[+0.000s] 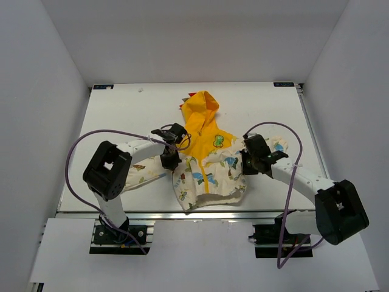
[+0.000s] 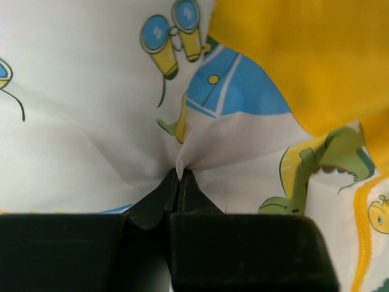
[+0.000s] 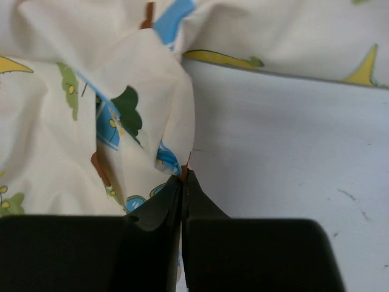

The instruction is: Zip up the jacket

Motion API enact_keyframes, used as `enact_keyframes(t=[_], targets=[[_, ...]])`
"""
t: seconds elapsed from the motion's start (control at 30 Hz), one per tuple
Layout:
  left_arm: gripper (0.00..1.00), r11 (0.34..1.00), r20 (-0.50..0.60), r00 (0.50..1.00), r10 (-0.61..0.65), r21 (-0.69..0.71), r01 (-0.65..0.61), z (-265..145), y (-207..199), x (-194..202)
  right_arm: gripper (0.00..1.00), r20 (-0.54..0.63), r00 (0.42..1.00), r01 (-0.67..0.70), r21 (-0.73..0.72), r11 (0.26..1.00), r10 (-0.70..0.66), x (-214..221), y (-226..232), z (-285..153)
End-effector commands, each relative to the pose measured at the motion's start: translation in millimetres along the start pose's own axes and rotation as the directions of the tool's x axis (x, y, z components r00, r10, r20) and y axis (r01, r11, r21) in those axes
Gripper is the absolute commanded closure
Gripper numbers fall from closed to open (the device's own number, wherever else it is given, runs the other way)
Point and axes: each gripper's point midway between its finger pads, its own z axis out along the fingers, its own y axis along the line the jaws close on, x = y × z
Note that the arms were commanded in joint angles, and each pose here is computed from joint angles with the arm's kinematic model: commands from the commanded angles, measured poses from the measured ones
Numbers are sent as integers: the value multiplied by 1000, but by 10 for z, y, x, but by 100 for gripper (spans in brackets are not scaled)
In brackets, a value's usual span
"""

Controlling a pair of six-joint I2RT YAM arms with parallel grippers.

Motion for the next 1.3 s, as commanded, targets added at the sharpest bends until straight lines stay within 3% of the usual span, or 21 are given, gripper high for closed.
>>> enact_keyframes(t=[0.0, 0.23, 0.37, 0.4, 0.47, 0.53, 0.63, 0.67, 0.8, 0.87, 1.07, 1.27], targets=[[93, 994, 15, 1000, -23, -104, 25, 100, 276, -121, 100, 14, 999, -44, 120, 992, 42, -54, -353, 63], [96, 996, 15, 999, 46, -82, -44, 258, 330, -396, 100, 85, 995, -61, 193, 979, 45, -367, -711, 134], [91, 997, 29, 998, 58, -53, -57, 266, 355, -585, 100, 99, 995, -42, 229, 972, 20, -485, -807, 197], [85, 997, 40, 997, 72, -39, -70, 246, 325, -641, 99, 94, 995, -45, 226, 973, 25, -513, -795, 237], [77, 995, 22, 995, 95, 16, -95, 178, 214, -653, 77, 87, 996, -21, 133, 991, 10, -544, -626, 265], [63, 991, 59, 993, 102, 85, -107, 4, 82, -760, 72, 173, 985, -7, 33, 999, 1, -713, -444, 173], [41, 976, 118, 988, 104, 181, -124, -299, -57, -865, 49, 329, 944, 44, -100, 994, -9, -1037, -168, -217], [39, 970, 172, 982, 84, 213, -120, -541, -78, -956, 12, 362, 932, 55, -111, 992, -11, -1110, -136, -335], [12, 966, 279, 960, 5, 247, -76, -1169, 30, -1075, 11, 531, 846, 0, -95, 995, 51, -1414, -155, -1036], [2, 960, 334, 942, -40, 275, -57, -1468, 129, -1076, 11, 547, 834, -27, -92, 995, 73, -1388, -180, -1194], [2, 970, 374, 921, -113, 244, 20, -1846, 524, -874, 11, 579, 808, 27, -228, 973, 113, -1206, 58, -1638], [2, 965, 475, 855, -207, 241, 100, -2269, 904, -795, 11, 615, 772, -64, -180, 982, 163, -1187, -106, -1793]])
